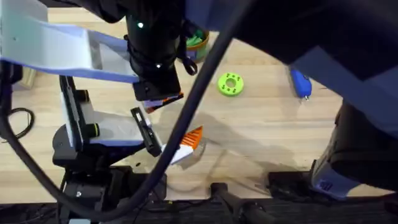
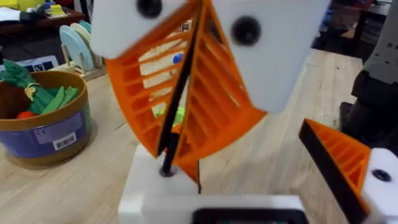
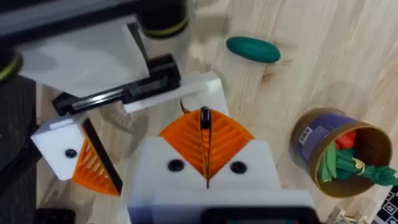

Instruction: Pick up the gripper from the table and insert it into the empty holder that is missing its gripper. Then pick up a screw, insert it into the mounting hole, and use the screwdriver to tighten it. Finally, clean up the table by picking up the vegetable and placing it into the bucket.

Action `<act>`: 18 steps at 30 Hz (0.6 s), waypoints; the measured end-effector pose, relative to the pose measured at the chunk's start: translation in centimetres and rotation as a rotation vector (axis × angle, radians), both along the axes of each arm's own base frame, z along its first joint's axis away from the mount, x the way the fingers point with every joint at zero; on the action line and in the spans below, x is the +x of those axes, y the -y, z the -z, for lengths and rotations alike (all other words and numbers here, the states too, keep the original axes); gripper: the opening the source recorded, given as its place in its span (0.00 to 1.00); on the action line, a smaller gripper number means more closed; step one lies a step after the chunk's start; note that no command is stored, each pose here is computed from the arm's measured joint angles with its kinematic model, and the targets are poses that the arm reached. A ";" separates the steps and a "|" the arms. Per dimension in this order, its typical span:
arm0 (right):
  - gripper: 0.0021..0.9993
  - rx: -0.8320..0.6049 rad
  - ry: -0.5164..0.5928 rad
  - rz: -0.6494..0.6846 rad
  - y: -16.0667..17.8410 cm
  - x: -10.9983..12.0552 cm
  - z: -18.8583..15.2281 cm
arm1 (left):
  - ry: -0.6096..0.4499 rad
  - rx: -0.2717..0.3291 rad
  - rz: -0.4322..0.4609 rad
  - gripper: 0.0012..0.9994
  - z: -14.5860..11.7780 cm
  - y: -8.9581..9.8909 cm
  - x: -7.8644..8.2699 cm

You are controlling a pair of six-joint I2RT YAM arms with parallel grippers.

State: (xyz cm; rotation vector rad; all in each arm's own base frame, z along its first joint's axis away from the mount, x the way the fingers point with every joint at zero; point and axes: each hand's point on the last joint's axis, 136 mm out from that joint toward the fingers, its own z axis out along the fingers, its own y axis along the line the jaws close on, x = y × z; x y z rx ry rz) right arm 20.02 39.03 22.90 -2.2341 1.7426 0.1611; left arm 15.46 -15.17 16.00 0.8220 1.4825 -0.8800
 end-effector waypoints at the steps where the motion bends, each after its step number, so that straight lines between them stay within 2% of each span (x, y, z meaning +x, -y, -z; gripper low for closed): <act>1: 0.00 0.000 0.000 0.000 0.0 0.0 0.0 | 0.000 0.000 0.000 0.99 0.0 0.0 0.0; 18: 0.00 0.029 0.014 0.004 0.5 -0.3 -1.5 | 0.001 0.000 0.000 0.99 0.0 0.0 0.0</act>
